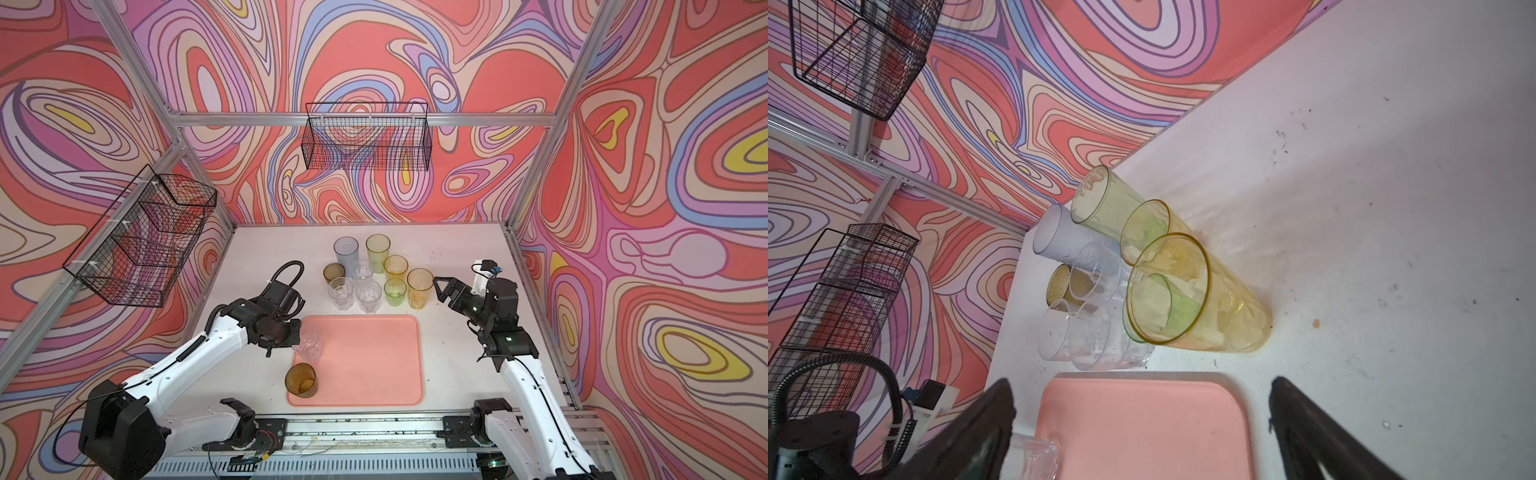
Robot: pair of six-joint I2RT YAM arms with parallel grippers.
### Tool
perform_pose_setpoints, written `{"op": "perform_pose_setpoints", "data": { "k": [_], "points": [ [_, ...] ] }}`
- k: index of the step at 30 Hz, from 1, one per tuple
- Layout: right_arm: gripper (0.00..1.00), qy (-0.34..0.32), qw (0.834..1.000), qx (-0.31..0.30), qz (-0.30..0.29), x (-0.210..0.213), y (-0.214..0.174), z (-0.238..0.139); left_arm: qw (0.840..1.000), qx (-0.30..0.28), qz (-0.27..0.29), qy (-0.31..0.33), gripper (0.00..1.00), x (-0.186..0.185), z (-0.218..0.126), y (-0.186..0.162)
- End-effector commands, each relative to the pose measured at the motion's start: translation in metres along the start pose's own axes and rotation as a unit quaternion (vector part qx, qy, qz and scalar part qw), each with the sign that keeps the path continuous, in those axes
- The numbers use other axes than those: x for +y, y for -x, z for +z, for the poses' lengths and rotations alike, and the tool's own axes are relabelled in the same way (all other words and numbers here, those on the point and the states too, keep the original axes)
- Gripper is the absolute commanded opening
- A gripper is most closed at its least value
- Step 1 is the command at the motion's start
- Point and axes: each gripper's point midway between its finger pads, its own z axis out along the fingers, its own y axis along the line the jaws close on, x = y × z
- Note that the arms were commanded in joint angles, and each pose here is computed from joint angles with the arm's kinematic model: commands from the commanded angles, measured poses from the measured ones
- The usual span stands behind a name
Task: Place the glasses into the tray
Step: 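Carry the clear faceted glass with the left gripper onto the pink tray, then set the clear glass down on the tray while the right gripper moves toward the cluster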
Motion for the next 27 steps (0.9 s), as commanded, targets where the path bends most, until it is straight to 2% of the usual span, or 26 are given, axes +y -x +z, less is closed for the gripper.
{"op": "perform_pose_setpoints", "data": {
  "k": [1, 10, 16, 17, 20, 27],
  "points": [
    [0.99, 0.008, 1.0, 0.003, 0.004, 0.003, -0.001, 0.002, 1.0, 0.015, 0.008, 0.003, 0.0, 0.0, 0.005, -0.007],
    [0.98, -0.005, 1.0, 0.011, 0.014, -0.003, -0.005, 0.004, 1.0, 0.02, 0.013, -0.003, 0.0, -0.003, 0.009, -0.007],
    [0.99, -0.04, 0.999, 0.019, 0.023, -0.016, -0.009, 0.004, 1.0, 0.018, 0.011, -0.002, 0.13, -0.002, 0.007, -0.006],
    [0.98, -0.043, 0.999, 0.022, 0.023, -0.017, -0.01, 0.004, 1.0, 0.015, 0.011, -0.002, 0.16, -0.002, 0.005, -0.005],
    [0.98, -0.048, 0.998, 0.028, 0.021, -0.018, -0.011, 0.004, 1.0, 0.004, 0.01, -0.001, 0.34, -0.002, -0.001, -0.001],
    [0.98, -0.052, 0.998, 0.022, 0.01, -0.016, -0.007, -0.001, 1.0, -0.019, 0.006, 0.003, 0.58, -0.001, -0.011, 0.01]
  ]
}}
